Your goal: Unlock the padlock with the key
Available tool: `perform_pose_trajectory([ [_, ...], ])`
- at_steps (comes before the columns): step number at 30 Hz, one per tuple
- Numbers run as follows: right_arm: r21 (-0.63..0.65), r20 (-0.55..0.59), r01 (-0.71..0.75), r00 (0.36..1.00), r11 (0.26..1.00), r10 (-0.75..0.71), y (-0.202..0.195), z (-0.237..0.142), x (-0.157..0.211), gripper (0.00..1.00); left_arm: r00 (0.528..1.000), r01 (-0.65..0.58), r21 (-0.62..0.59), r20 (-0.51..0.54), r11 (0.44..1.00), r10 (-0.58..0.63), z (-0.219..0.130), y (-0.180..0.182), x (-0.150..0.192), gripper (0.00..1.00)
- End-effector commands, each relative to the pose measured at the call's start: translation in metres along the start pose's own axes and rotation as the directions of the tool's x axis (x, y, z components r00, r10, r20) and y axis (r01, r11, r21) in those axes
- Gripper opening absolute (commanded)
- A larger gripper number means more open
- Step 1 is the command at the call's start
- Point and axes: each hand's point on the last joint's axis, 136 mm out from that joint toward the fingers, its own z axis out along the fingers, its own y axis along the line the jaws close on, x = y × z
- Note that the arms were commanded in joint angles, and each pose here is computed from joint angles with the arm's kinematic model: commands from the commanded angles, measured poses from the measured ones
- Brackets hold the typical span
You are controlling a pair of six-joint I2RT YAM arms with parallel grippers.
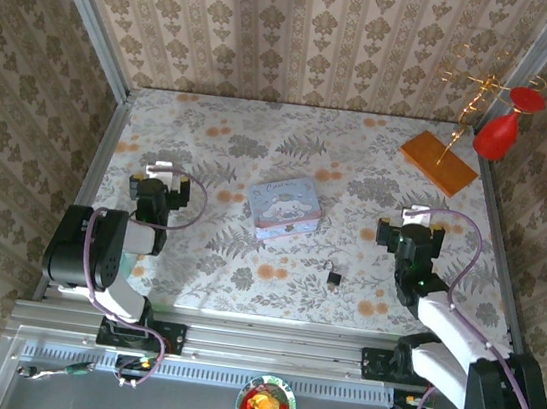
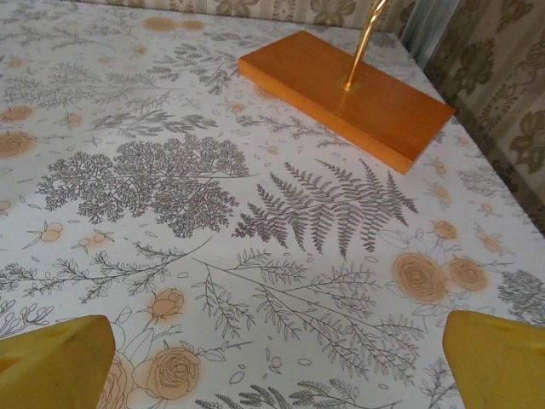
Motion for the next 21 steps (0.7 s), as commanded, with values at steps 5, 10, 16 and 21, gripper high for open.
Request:
perform_pose_trajectory([
  [5, -0.109, 0.077, -0.006, 0.997, 0.994, 0.015, 0.017, 0.021, -0.019, 1.0, 0.999, 0.03, -0.023, 0.037, 0.999, -0.029, 0.0, 0.007, -0.01, 1.0],
  [10, -0.189, 0.086, -0.001, 0.996, 0.982, 0.017, 0.029, 0.034, -0.025, 1.0, 0.999, 0.03, -0.022, 0.037, 0.999, -0.029, 0.0, 0.006, -0.01, 1.0],
  [16, -0.265, 0.111, 0.008, 0.994, 0.964, 0.022, 0.037, 0.045, -0.033, 1.0, 0.999, 0.03, -0.023, 0.037, 0.999, -0.029, 0.0, 0.007, -0.01, 1.0],
  [21, -0.324, 0.084, -0.03, 0.995, 0.945, 0.06, 0.043, 0.058, -0.034, 1.0, 0.999, 0.031, -0.022, 0.038, 0.999, -0.03, 0.0, 0.006, -0.01, 1.0],
])
